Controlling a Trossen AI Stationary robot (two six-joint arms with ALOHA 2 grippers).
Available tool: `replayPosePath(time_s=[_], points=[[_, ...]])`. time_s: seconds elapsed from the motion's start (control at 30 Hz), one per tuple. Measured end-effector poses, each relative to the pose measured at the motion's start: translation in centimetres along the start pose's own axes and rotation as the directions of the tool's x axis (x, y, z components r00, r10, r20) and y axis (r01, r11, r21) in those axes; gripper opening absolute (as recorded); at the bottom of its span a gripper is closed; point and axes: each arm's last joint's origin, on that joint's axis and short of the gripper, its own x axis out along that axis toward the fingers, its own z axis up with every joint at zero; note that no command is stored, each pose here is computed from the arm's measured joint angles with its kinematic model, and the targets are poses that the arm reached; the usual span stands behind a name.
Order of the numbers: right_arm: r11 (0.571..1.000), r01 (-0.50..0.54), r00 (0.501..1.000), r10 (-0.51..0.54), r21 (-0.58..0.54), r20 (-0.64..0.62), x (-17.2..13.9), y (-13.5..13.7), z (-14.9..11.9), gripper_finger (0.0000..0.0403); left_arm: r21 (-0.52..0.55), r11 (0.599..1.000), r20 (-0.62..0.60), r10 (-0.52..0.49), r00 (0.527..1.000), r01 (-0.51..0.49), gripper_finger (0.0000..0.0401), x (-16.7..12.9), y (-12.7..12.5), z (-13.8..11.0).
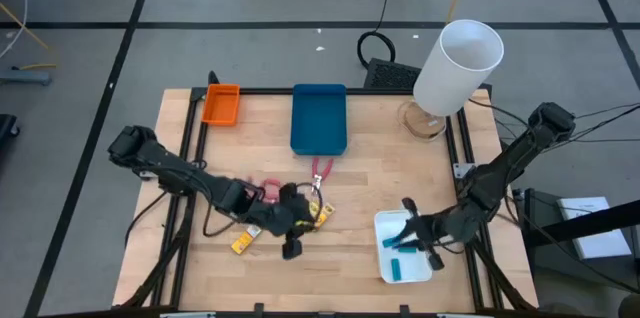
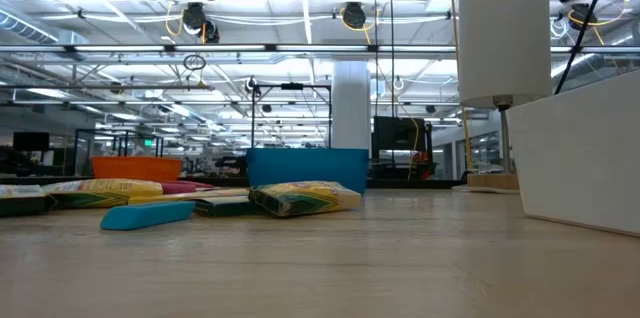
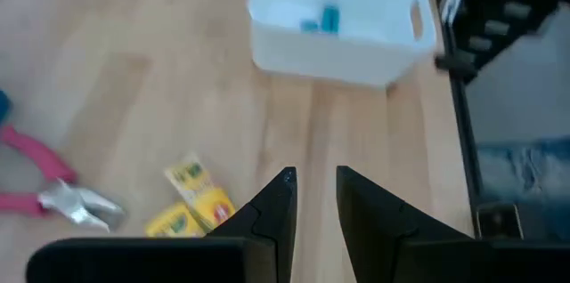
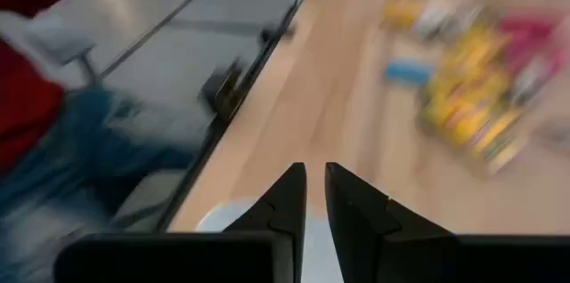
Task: Pick & Place School Supplies
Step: Put the blue eraser into the white bin
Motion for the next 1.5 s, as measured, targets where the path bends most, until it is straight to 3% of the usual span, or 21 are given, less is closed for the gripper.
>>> replayPosePath(time_s=[0.2,0.47,0.7,0.87,0.97,1.1,1.2,1.3,1.5], points=[[0.977,0.155,0.974,-0.126,-0.145,0.19,-0.9,-1.1,2.1,0.0034,-0.013,1.0,-0.081,-0.023,0.996,0.023,0.0088,2.4,-2.4,-2.7],[0.942,0.221,0.943,-0.14,-0.252,0.303,-1.2,-1.7,3.5,0.0027,-0.102,0.995,-0.242,-0.002,0.97,-0.023,0.0088,5.2,-4.2,-6.8],[0.926,0.229,0.906,-0.09,-0.299,0.414,-3.6,-2.0,4.8,0.0006,-0.151,0.979,-0.361,0.078,0.929,-0.14,0.0088,6.3,-3.7,-8.9],[0.938,0.223,0.891,-0.085,-0.267,0.446,-5.1,-3.0,2.6,0.0001,-0.124,0.972,-0.335,0.15,0.93,-0.201,0.0088,6.1,-3.4,-8.8],[0.954,0.214,0.853,-0.077,-0.212,0.516,-5.7,-3.7,0.5,0.0001,-0.072,0.963,-0.288,0.231,0.929,-0.261,0.0088,5.7,-3.5,-9.1],[0.954,0.225,0.816,-0.072,-0.199,0.574,-5.8,-4.5,-2.4,0.0002,-0.037,0.916,-0.217,0.384,0.898,-0.401,0.0088,3.8,-3.7,-9.8],[0.955,0.233,0.778,-0.069,-0.185,0.625,-6.0,-5.0,-3.8,0.0016,-0.067,0.881,-0.16,0.455,0.876,-0.469,0.0088,2.4,-3.8,-10.7],[0.957,0.224,0.752,-0.048,-0.187,0.658,-6.1,-5.2,-4.7,0.0051,-0.18,0.862,-0.159,0.449,0.879,-0.473,0.0088,1.9,-3.5,-11.1],[0.958,0.222,0.735,-0.041,-0.183,0.677,-6.2,-5.2,-4.8,0.0159,-0.412,0.792,-0.436,0.263,0.861,-0.451,0.0088,3.2,-1.8,-10.3]])
